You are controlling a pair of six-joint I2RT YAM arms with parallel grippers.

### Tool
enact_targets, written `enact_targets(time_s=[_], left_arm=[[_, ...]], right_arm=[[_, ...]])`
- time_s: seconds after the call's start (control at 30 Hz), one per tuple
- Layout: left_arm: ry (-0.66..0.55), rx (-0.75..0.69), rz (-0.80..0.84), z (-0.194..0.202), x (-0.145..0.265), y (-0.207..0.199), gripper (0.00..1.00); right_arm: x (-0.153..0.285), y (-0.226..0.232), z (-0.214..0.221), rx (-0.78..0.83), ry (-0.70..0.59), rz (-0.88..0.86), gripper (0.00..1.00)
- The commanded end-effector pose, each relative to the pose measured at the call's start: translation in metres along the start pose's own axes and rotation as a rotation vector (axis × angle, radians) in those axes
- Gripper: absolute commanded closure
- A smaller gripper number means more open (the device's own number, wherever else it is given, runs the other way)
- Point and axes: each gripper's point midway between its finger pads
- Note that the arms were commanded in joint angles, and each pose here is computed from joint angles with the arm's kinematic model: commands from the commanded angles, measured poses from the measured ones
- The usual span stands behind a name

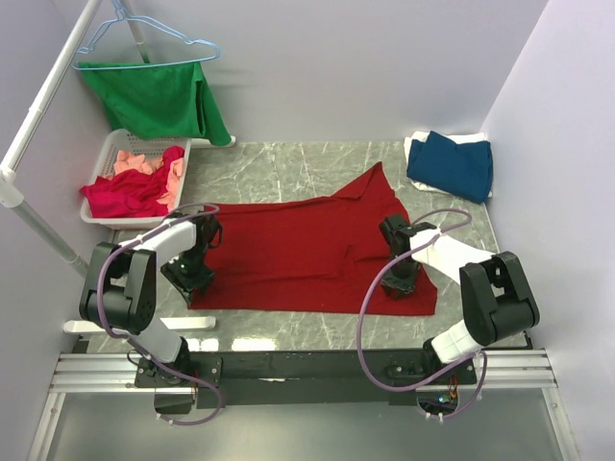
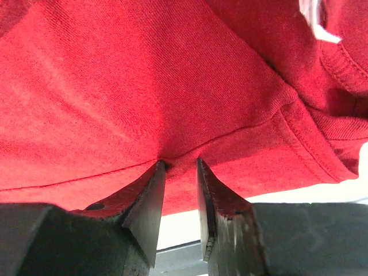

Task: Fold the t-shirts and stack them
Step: Fold the tshirt

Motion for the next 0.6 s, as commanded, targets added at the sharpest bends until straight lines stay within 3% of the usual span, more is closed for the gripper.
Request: enact_targets(time_s=[0.0,0.33,0.43,0.47,0.57], left_arm=[[-0.043,-0.001,0.038,-0.017,0.03,0.001,0.49],[-0.232,0.026,0.557,-0.087,0.134,-0.11,0.49],[-0.233,0.021,0.627,-0.093,0.141,-0.146,0.57],[-0.229,-0.003,0.619,-0.092,0.133,-0.159,0.64],[-0.213,-0.03,0.614,-0.091,0.119,-0.19,0.72]], right_arm=[[0.002,-0.032,0.022,-0.017,0.048,0.135,0.65],[0.044,-0.031,-0.022,-0.069,-0.122,0.142,0.65],[0.048,-0.026,-0.032,-0.077,-0.148,0.135,0.65],[0.049,-0.023,-0.036,-0.081,-0.161,0.126,0.65],[0.051,-0.016,-0.046,-0.082,-0.174,0.107,0.65]])
Point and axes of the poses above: each gripper's point midway between its finger pads, its own x axis back along the fingers, its own y axis along the line the jaws close on, z = x × y, and after that the axes turned 12 degrees about x, right-handed
